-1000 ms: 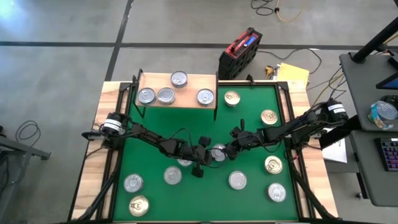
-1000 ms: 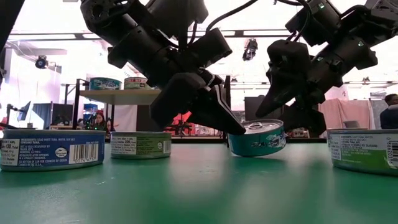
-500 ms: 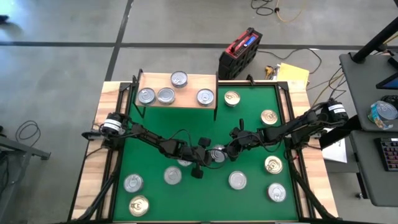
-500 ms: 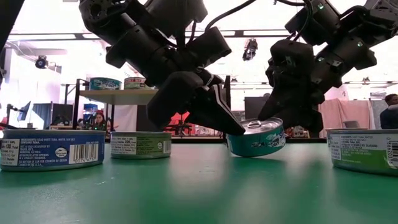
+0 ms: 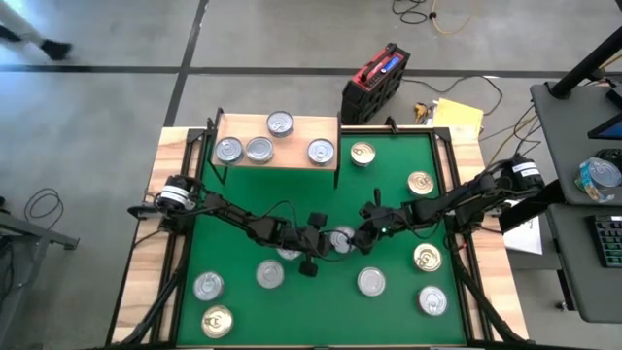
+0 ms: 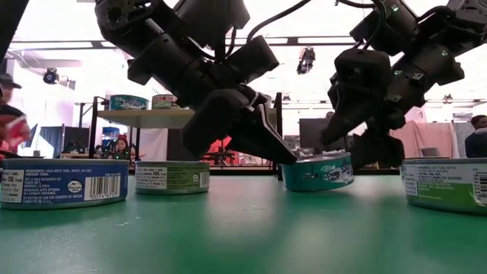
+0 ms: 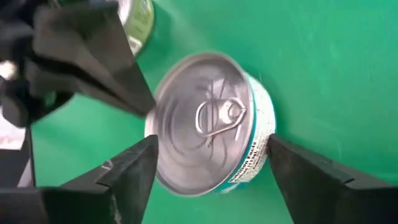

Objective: Stack canned seafood by type on shelf
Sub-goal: Stack the center light blue tuna can on top of the light blue tuna can on the shelf

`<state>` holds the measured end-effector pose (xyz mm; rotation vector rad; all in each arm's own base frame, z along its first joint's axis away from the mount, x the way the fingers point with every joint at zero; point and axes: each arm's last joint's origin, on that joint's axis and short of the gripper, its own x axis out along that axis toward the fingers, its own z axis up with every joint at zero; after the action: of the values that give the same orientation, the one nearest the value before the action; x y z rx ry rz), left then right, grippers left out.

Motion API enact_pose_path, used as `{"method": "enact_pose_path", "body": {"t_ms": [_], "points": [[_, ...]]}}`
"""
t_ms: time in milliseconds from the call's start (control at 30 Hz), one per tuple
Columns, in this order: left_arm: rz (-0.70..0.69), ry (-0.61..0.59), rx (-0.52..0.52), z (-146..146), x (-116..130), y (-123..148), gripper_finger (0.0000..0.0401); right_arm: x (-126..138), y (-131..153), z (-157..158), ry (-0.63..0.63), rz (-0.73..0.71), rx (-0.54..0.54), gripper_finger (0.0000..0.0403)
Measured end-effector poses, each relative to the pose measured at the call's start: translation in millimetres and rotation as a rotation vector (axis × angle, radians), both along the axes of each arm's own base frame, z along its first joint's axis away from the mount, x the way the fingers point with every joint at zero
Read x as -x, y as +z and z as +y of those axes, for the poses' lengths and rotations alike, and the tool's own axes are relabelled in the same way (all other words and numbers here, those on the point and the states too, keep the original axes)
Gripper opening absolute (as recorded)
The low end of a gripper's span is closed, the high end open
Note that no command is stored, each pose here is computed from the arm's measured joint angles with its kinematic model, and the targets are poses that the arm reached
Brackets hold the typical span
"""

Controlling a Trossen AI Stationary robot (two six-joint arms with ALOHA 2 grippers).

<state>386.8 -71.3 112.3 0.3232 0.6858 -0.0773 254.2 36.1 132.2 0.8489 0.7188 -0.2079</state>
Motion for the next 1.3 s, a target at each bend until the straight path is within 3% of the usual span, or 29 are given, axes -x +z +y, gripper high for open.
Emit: {"method": "enact_pose_path", "body": {"t_ms": [267, 567, 767, 967, 1300], "points": [[0.046, 0.021, 0.01, 2.1, 5.3, -9.3, 0.0, 2.5, -2.8, -0.3, -0.016, 0.045, -0.009, 0.0333], [0.051, 0.026, 0.024, 2.4, 9.3, -12.5, 0.0, 1.7, -1.9, -1.0, 0.014, 0.039, 0.045, 0.035], [0.049, 0.019, 0.02, 2.0, 9.1, -12.2, 0.0, -6.7, 7.5, -0.7, 0.233, -0.024, 0.314, 0.0345], [0.047, 0.015, 0.022, 1.8, 9.1, -12.0, 0.0, -12.3, 14.7, -4.8, 0.272, 0.009, 0.585, 0.0336], [0.043, 0.013, 0.023, 1.6, 8.7, -11.6, 0.0, -32.5, 26.1, -2.1, 0.382, -0.041, 0.729, 0.0316]]}}
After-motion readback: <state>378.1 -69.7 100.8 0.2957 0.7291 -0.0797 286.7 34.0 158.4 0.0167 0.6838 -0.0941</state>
